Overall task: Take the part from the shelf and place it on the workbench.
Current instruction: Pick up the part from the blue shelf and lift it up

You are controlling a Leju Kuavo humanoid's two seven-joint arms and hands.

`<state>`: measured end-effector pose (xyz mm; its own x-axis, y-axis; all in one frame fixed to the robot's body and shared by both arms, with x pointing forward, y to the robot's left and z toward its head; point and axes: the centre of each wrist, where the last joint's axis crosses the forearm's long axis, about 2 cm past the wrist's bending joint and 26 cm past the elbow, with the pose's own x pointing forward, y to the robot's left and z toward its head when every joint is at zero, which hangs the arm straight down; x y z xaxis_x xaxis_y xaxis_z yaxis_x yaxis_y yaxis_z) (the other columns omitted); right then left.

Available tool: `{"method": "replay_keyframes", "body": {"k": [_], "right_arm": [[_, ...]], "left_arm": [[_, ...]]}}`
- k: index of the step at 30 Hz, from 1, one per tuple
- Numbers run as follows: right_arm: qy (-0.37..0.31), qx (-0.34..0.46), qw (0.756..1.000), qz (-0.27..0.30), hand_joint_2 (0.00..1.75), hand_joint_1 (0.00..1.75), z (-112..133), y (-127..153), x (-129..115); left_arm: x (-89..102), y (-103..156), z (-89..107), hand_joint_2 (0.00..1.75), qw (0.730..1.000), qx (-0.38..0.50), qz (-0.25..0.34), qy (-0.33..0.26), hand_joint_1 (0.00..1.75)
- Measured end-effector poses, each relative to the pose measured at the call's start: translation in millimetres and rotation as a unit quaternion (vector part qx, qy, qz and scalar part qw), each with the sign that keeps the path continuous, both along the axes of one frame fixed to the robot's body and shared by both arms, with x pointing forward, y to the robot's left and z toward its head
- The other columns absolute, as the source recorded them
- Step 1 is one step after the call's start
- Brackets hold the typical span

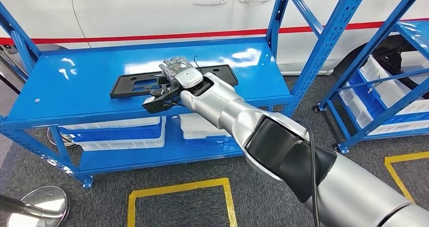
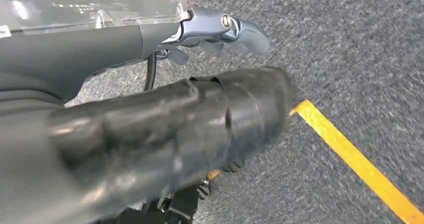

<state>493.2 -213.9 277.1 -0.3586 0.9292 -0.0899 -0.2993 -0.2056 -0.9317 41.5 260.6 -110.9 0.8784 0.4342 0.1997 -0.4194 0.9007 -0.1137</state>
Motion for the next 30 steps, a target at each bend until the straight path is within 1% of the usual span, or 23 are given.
{"method": "replay_keyframes", "body": {"k": [3, 8, 18, 22, 24, 28, 30], "right_arm": [[0.002, 0.001, 1.000, -0.002, 0.00, 0.00, -1, -2, 0], [0.014, 0.000, 1.000, -0.006, 0.00, 0.00, -13, -7, -3], [0.013, 0.000, 1.000, -0.013, 0.00, 0.00, -12, -13, -2], [0.019, 0.003, 1.000, -0.014, 0.00, 0.00, -18, -13, -4], [0.026, 0.013, 0.999, -0.013, 0.00, 0.00, -25, -14, -6], [0.046, 0.034, 0.998, -0.006, 0.00, 0.00, -60, -16, -19], [0.056, 0.040, 0.998, -0.002, 0.00, 0.00, -72, -17, -24]], "left_arm": [[-0.6, 0, -0.1, 0.00, 1.000, 0.000, -0.002, -0.001, 0.00], [-0.7, 1, -0.1, 0.00, 1.000, 0.001, -0.001, -0.003, 0.00], [-0.8, 0, -0.1, 0.00, 1.000, -0.001, -0.006, -0.003, 0.00], [-1.2, 1, -0.2, 0.00, 1.000, 0.003, -0.009, 0.001, 0.00], [-2.6, 5, -0.6, 0.00, 1.000, 0.013, -0.011, 0.016, 0.00], [-5.4, 20, -1.4, 0.00, 0.999, 0.029, -0.017, 0.034, 0.00], [-6.6, 24, -1.6, 0.00, 0.999, 0.031, -0.015, 0.034, 0.00]]}}
